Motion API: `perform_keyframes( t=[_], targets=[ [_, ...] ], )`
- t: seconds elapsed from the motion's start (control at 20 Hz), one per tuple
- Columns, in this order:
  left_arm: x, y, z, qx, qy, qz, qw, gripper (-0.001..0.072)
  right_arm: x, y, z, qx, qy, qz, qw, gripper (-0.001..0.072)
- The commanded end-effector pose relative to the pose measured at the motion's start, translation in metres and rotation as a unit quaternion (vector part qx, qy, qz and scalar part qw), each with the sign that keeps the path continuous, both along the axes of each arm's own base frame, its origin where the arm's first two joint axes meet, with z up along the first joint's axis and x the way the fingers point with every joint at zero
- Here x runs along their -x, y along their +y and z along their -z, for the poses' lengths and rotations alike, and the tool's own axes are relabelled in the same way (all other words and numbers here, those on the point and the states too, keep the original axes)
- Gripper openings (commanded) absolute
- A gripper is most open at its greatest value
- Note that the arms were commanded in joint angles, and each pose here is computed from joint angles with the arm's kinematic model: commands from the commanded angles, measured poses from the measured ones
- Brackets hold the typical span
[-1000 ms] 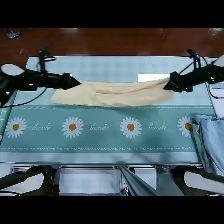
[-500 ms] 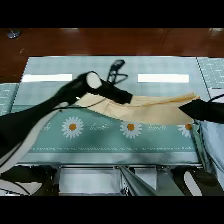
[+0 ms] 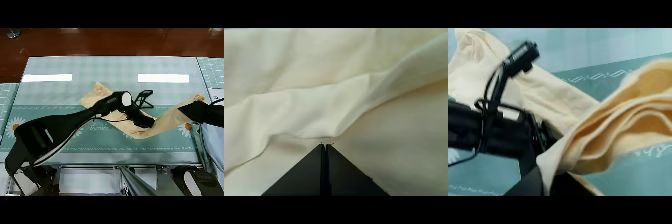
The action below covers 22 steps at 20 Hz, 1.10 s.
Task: Fold the shirts.
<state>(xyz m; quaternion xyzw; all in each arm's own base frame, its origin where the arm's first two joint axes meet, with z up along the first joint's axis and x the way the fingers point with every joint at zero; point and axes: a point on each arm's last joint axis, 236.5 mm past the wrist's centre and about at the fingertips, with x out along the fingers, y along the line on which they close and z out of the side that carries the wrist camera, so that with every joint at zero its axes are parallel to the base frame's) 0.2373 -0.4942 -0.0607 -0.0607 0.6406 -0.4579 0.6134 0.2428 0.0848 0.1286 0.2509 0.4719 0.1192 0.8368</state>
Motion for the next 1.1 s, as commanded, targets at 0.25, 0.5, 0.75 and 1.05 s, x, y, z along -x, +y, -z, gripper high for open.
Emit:
perform_keyframes(
  t=[0.25,0.5,0.75,1.05],
  targets=[
    [-0.192,0.186,-0.153,0.074,-0.073,-0.214,0.971,0.0024,-0.029,0.079,-0.004,-0.082,-0.01,-0.086,0.993,0.0028],
    [-0.208,0.368,-0.249,0.041,-0.224,-0.334,0.915,0.0025,-0.085,0.178,0.013,-0.087,0.005,-0.167,0.982,0.0028],
    [-0.126,0.428,-0.222,0.032,-0.234,-0.41,0.881,0.0025,-0.144,0.275,0.058,-0.08,0.043,-0.228,0.969,0.0028],
    [-0.052,0.397,-0.148,0.055,-0.184,-0.431,0.882,0.0026,-0.178,0.345,0.121,-0.112,0.08,-0.222,0.965,0.0028]
  ],
)
